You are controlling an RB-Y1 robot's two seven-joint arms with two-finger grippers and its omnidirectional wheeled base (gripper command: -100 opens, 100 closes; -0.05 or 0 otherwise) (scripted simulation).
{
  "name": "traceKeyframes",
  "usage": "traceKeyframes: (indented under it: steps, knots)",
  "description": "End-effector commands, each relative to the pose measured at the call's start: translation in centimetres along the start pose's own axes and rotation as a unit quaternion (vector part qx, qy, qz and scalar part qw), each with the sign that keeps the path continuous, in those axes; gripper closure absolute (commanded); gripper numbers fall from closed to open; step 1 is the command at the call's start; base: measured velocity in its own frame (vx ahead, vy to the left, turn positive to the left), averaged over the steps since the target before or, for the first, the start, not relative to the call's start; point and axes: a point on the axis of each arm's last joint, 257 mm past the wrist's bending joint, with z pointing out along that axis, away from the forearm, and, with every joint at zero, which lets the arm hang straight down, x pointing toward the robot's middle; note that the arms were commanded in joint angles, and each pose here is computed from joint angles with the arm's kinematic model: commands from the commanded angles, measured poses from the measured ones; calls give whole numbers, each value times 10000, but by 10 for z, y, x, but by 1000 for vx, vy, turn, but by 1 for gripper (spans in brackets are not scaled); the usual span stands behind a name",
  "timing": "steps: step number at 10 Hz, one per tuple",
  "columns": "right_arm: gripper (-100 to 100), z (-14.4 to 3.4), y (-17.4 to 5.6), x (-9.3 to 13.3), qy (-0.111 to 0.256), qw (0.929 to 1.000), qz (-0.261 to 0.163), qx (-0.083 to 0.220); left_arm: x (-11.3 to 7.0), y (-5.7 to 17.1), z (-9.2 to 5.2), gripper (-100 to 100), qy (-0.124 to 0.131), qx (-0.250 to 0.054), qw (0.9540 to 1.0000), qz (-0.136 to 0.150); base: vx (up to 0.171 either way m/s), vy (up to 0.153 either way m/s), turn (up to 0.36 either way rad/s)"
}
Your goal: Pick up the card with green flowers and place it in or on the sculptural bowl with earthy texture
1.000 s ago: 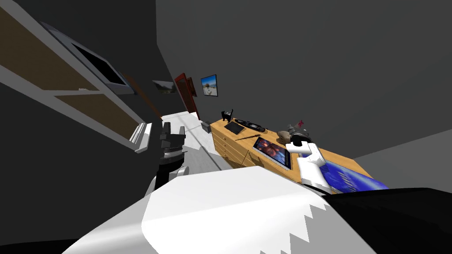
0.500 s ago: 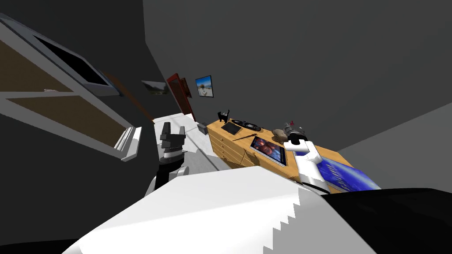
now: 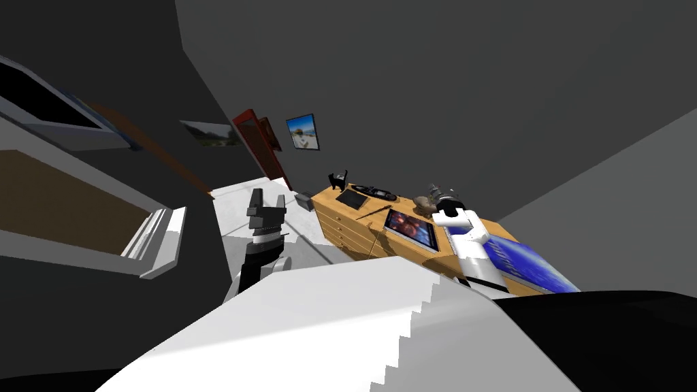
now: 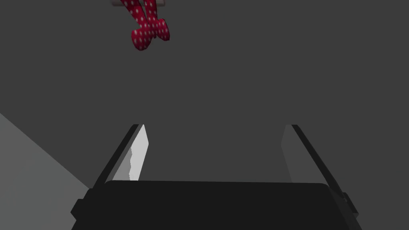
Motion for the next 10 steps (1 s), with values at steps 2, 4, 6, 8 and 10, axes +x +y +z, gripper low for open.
traceKeyframes:
  steps: [2,4,6,8,10]
  knots:
    - [-100,5,27,-5,25,9996,43,-272,0,0,0,0,0,-1,10000,0,64,75,-223]
    - [-100,5,27,-5,25,9996,43,-272,0,0,0,0,0,0,10000,0,2,2,-7]
    - [-100,5,27,-5,25,9996,43,-272,0,0,0,0,0,0,10000,0,-2,-2,7]
    - [-100,5,27,-5,25,9996,43,-272,0,0,0,0,0,0,10000,0,-1,-1,2]
    - [-100,5,27,-5,25,9996,43,-272,0,0,0,0,0,0,10000,0,-4,-5,14]
